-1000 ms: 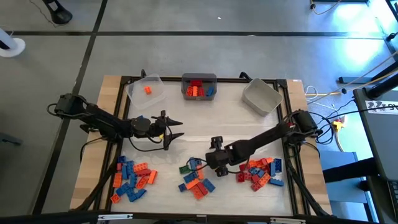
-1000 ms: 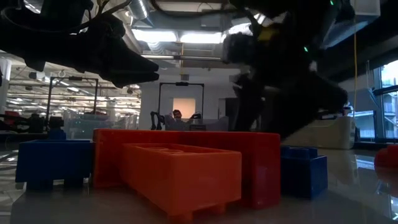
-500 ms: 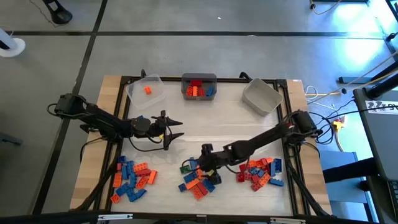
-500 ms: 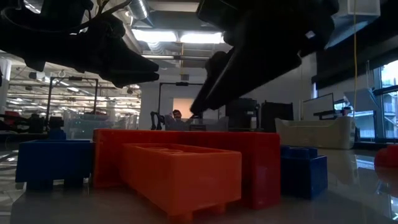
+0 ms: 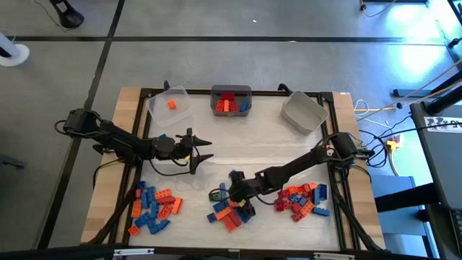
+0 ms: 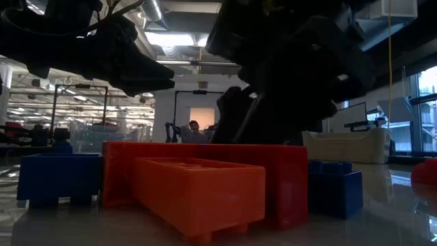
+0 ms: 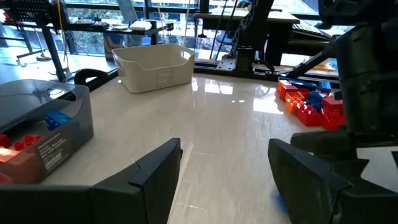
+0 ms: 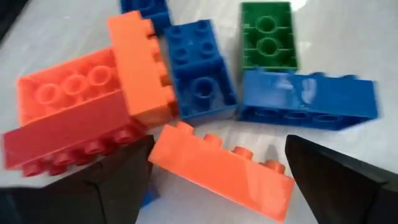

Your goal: Sort blocks by size

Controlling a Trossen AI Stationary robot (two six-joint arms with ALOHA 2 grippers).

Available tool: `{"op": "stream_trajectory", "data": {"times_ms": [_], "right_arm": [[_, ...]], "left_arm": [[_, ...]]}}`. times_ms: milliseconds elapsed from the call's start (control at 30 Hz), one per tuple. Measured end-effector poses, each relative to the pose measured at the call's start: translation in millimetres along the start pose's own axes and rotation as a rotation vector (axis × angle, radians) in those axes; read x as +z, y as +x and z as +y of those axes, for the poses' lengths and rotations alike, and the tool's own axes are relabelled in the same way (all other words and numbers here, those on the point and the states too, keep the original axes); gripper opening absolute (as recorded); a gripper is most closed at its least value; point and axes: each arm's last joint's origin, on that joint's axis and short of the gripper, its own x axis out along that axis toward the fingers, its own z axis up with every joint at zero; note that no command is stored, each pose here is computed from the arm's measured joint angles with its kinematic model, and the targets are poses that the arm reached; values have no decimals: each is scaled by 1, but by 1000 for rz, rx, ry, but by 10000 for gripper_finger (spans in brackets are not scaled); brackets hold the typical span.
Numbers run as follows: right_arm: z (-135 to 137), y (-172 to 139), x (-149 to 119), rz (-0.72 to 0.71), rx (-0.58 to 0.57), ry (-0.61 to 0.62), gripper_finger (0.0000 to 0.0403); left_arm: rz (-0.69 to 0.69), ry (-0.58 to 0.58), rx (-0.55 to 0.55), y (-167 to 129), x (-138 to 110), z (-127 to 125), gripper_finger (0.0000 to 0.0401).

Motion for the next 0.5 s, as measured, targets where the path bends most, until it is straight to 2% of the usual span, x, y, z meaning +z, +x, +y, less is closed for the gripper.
{"op": "stream_trajectory", "data": {"times_ms": [200,500], "right_arm": [[-2,1,-7,67,-58,-3,358],[-2,2,-2,6,-71,1,358]], "left_arm": [[-1,-1,0,0,0,0,229],[-2,-1,0,0,0,0,229]]}}
